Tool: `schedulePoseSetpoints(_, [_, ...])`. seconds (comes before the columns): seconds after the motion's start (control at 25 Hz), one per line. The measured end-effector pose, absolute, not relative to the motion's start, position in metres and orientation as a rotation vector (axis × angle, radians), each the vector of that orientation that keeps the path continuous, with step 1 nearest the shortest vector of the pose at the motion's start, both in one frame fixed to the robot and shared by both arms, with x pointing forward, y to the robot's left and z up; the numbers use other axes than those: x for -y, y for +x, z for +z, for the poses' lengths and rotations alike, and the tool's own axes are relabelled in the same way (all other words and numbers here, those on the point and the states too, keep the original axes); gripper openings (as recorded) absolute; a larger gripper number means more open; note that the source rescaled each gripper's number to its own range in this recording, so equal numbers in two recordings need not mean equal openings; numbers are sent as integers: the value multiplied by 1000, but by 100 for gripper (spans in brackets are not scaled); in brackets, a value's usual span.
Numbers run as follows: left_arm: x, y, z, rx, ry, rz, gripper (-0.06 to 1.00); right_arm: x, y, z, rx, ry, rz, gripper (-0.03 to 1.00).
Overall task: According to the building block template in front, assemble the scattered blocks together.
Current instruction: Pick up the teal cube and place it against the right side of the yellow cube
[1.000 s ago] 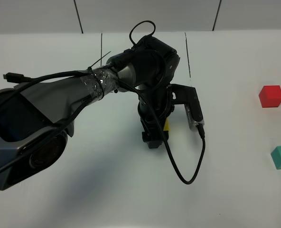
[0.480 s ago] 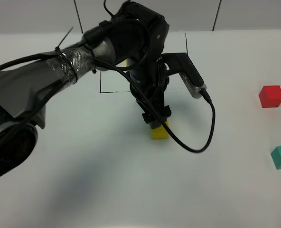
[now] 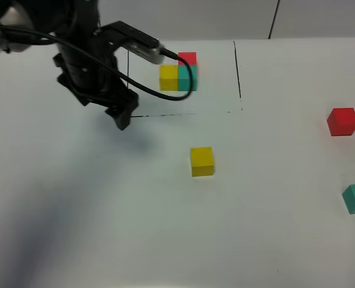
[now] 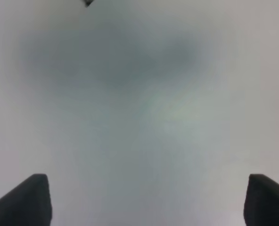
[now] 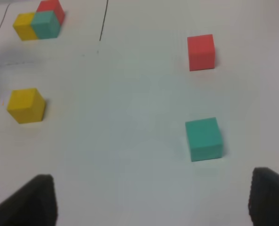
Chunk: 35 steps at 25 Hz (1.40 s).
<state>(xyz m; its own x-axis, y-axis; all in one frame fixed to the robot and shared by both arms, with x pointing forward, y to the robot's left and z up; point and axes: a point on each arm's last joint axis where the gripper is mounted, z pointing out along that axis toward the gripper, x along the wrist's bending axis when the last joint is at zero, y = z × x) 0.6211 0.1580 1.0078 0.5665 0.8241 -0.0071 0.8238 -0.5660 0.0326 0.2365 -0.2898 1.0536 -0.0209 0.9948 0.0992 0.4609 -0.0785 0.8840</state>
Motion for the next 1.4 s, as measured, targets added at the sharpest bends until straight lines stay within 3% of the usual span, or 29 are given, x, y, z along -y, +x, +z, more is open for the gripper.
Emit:
schedulePoseSetpoints(0.16, [-208, 601, 1028, -1610, 2617, -32, 89, 290, 236, 1054, -1545, 1607, 1047, 67])
schedulePoseSetpoints(0.4, [-246, 552, 1056, -1700, 2489, 21, 86, 290, 236, 1054, -1545, 1607, 1048, 67])
schedulePoseSetpoints(0.8, [-268, 448, 1099, -1737, 2254, 268, 86, 288, 236, 1054, -1551, 1612, 1074, 67])
schedulePoseSetpoints(1.4, [-285, 335, 1093, -1645, 1988, 541, 86, 288, 236, 1054, -1551, 1612, 1075, 67])
